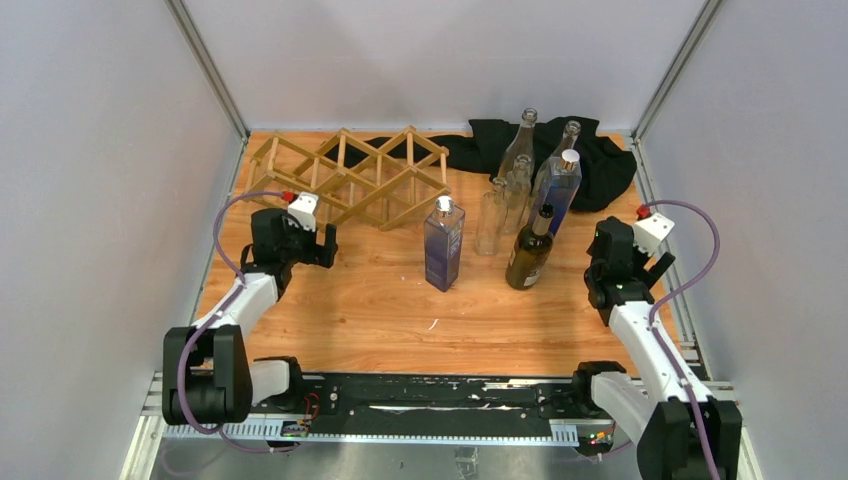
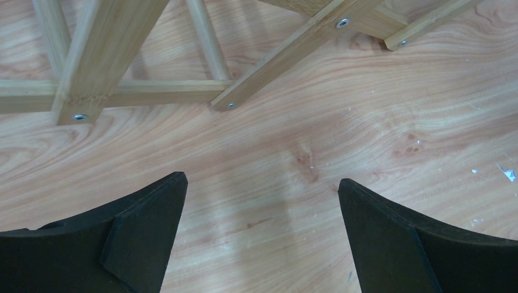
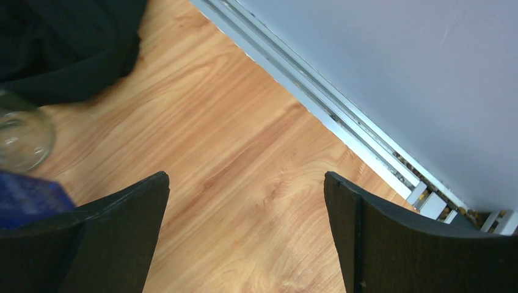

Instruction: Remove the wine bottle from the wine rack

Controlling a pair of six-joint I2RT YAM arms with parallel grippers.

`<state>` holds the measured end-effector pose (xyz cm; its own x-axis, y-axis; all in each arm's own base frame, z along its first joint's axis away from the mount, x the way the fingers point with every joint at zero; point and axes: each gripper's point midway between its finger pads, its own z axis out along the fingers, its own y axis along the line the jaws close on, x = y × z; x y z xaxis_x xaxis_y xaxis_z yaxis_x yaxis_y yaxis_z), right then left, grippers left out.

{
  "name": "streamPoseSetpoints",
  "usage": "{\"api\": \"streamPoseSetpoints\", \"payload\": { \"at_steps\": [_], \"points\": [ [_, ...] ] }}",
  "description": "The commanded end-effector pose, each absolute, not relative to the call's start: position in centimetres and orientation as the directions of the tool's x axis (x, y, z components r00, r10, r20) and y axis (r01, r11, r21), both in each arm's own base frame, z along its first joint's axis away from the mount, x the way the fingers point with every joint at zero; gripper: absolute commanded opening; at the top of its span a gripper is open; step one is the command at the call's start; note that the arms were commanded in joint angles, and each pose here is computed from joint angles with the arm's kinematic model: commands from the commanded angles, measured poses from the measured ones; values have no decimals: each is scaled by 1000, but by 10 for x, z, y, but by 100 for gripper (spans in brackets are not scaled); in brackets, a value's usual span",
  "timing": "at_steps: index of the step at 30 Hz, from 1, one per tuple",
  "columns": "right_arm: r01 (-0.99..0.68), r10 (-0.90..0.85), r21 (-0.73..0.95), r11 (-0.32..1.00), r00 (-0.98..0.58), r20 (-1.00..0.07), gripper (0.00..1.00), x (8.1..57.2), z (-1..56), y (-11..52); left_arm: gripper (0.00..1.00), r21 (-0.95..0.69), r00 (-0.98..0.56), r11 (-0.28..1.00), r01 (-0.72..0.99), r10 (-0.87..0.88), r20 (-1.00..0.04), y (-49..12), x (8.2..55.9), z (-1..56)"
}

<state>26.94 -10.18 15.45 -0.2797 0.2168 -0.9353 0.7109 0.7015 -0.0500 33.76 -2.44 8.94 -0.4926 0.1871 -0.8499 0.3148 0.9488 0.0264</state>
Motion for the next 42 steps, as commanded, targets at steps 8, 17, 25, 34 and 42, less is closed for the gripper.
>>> {"api": "streamPoseSetpoints", "payload": {
  "at_steps": [8, 17, 25, 34, 42],
  "points": [
    [703, 196, 9, 711, -186, -963, 98, 283, 105, -116, 100, 51, -251, 972, 231, 111, -962, -19, 362, 102],
    [561, 160, -11, 828, -254, -954, 94, 312, 88, -94, 100, 67, -199, 982, 174, 102, -975, -10, 366, 110],
    [456, 85, -35, 889, -241, -967, 92, 327, 85, -81, 100, 50, -59, 985, 163, 61, -996, -13, 359, 115],
    [389, 43, -37, 921, -195, -980, 97, 327, 87, -70, 100, 66, -84, 979, 191, 84, -993, -17, 357, 103],
    [294, -80, -123, 948, -154, -985, 100, 335, 86, -45, 100, 56, -45, 981, 188, 66, -997, -18, 357, 108]
  ]
}}
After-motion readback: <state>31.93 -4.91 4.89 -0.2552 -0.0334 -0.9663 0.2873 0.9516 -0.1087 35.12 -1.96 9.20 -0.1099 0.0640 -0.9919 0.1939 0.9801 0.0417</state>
